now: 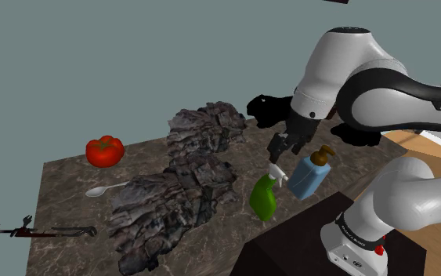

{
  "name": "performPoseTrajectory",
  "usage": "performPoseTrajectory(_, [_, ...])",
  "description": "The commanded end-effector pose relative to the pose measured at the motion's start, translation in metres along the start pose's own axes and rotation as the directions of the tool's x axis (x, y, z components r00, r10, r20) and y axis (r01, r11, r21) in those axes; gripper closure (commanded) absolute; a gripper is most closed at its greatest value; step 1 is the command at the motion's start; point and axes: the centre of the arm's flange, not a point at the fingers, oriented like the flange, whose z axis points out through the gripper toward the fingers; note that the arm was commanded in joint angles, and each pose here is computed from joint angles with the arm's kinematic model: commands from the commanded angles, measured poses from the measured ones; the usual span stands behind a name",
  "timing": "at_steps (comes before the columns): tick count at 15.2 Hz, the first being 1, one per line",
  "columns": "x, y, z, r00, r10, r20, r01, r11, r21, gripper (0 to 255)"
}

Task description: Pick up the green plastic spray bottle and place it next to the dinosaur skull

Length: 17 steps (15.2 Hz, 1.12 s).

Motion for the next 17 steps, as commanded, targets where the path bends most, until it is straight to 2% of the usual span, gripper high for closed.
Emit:
performPoseTrajectory(1, [-0.006,-0.020,0.016,0.999,0.042,-0.001,-0.042,0.999,-0.009,0])
performPoseTrajectory(9, [-0.006,-0.020,0.056,0.999,0.042,-0.001,-0.042,0.999,-0.009,0])
performPoseTrajectory(17, [-0.006,-0.020,0.056,0.999,0.042,-0.001,-0.042,0.999,-0.009,0])
